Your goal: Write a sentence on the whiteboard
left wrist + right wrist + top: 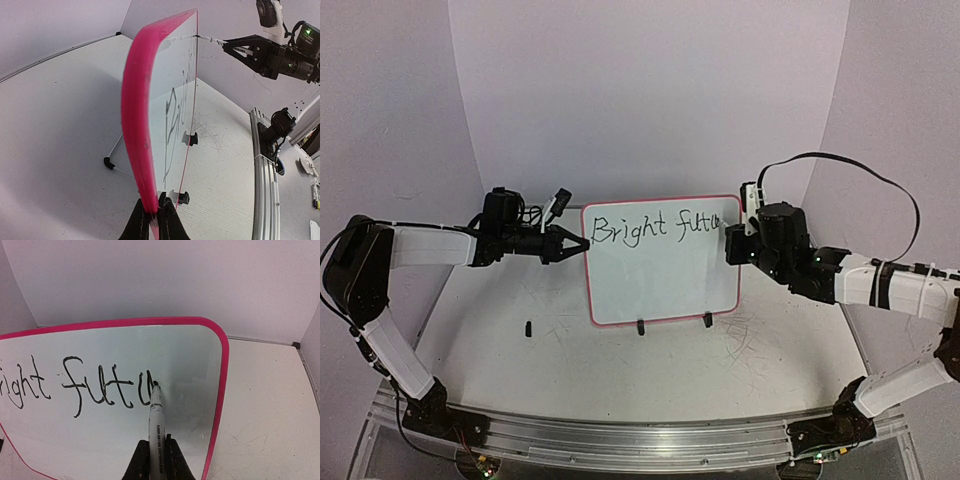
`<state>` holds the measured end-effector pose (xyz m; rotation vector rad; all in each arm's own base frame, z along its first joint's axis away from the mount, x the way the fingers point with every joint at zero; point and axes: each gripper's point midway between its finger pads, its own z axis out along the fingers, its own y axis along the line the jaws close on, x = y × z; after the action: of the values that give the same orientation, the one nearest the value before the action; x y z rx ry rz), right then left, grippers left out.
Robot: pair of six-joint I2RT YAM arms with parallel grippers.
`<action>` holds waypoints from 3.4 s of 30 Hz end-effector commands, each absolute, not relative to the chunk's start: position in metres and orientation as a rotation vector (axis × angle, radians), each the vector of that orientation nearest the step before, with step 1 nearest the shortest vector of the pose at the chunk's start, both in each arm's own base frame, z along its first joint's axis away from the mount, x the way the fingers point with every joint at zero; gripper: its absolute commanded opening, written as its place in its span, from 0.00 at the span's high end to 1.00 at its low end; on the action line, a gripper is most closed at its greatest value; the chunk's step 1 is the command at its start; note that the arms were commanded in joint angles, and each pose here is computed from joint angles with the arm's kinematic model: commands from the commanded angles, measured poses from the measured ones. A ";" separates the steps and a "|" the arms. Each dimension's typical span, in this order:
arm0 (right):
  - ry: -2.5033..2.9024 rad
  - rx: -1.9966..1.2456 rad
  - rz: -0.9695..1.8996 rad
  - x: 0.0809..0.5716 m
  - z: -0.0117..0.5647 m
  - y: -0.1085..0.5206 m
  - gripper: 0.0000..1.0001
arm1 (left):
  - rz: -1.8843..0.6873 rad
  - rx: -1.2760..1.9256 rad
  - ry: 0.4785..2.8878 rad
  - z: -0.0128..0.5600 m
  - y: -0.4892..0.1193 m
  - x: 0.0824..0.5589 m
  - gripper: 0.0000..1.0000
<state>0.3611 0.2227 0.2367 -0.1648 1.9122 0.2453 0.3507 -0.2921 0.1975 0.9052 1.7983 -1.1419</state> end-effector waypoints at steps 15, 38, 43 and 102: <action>1.865 -0.090 0.214 0.370 0.256 0.215 1.00 | -1.024 0.939 1.648 0.234 -0.289 0.361 1.00; 1.956 -0.077 0.277 0.352 0.224 0.211 1.00 | -1.027 0.940 1.649 0.233 -0.289 0.361 1.00; 1.944 -0.076 0.263 0.356 0.229 0.212 1.00 | -1.027 0.939 1.648 0.234 -0.289 0.361 1.00; 1.821 -0.094 0.291 0.362 0.260 0.211 1.00 | -1.015 0.934 1.649 0.235 -0.288 0.361 1.00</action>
<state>0.3526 0.2092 0.2287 -0.1375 1.8970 0.2642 0.3510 -0.2920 0.1976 0.9043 1.7984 -1.1392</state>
